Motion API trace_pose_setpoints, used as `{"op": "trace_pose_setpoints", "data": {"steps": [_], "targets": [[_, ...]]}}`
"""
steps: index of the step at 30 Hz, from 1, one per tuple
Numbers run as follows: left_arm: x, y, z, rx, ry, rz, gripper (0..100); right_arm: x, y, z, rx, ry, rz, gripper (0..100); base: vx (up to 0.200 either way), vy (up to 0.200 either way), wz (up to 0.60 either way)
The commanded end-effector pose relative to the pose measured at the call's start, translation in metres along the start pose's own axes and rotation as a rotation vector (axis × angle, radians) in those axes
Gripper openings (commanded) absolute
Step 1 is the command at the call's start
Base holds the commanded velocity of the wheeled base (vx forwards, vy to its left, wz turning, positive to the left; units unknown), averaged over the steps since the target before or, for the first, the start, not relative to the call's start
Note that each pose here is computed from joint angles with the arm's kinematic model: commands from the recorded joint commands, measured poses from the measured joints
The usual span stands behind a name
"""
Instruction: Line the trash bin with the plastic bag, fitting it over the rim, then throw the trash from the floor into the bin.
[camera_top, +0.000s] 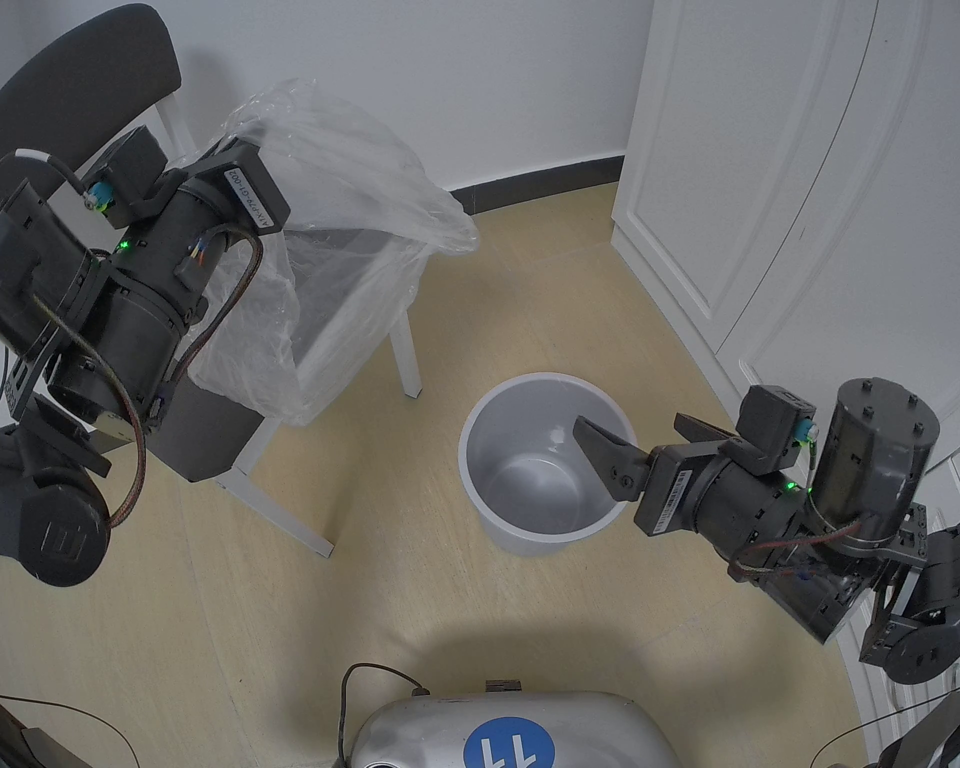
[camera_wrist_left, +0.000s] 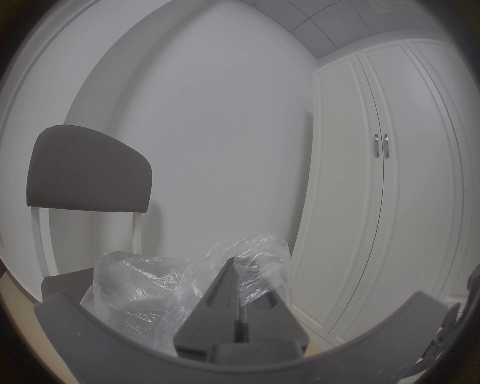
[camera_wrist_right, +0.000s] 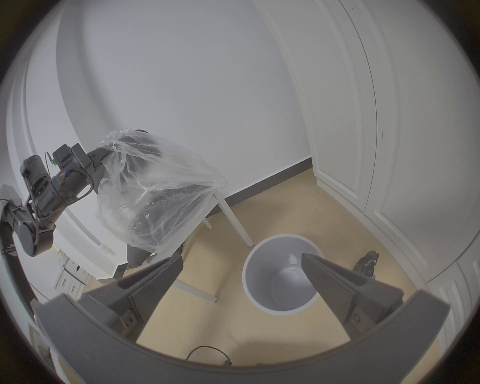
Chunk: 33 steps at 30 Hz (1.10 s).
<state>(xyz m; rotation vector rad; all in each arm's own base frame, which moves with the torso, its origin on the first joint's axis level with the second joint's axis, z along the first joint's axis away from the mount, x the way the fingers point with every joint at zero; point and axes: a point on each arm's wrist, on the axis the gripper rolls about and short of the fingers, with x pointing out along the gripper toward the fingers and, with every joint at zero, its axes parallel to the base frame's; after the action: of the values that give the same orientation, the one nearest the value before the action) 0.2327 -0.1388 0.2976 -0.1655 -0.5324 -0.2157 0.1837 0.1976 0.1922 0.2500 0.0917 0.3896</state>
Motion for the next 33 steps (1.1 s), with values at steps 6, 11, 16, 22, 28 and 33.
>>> {"op": "trace_pose_setpoints", "data": {"steps": [6, 11, 16, 22, 28, 33], "targets": [[-0.002, -0.006, 0.007, -0.028, -0.019, -0.014, 0, 0.022, 0.012, -0.031, -0.002, 0.016, 0.008, 100, 0.000, 0.000, 0.00], [-0.006, -0.011, 0.015, -0.061, -0.031, -0.018, 0, 0.032, 0.023, -0.042, 0.054, -0.011, 0.038, 100, 0.000, 0.000, 0.00], [-0.012, -0.017, 0.020, -0.081, -0.035, -0.040, 0, 0.041, 0.027, -0.050, 0.086, -0.021, 0.042, 100, 0.000, 0.000, 0.00], [-0.016, -0.025, 0.024, -0.108, -0.033, -0.037, 0, 0.050, 0.031, -0.052, 0.138, -0.041, 0.047, 100, 0.000, 0.000, 0.00], [-0.019, -0.029, 0.026, -0.121, -0.030, -0.052, 0, 0.057, 0.037, -0.047, 0.205, -0.100, 0.055, 100, 0.000, 0.000, 0.00], [-0.021, -0.030, 0.025, -0.122, -0.025, -0.056, 0, 0.058, 0.038, -0.042, 0.231, -0.145, 0.071, 100, 0.000, 0.000, 0.00]]}}
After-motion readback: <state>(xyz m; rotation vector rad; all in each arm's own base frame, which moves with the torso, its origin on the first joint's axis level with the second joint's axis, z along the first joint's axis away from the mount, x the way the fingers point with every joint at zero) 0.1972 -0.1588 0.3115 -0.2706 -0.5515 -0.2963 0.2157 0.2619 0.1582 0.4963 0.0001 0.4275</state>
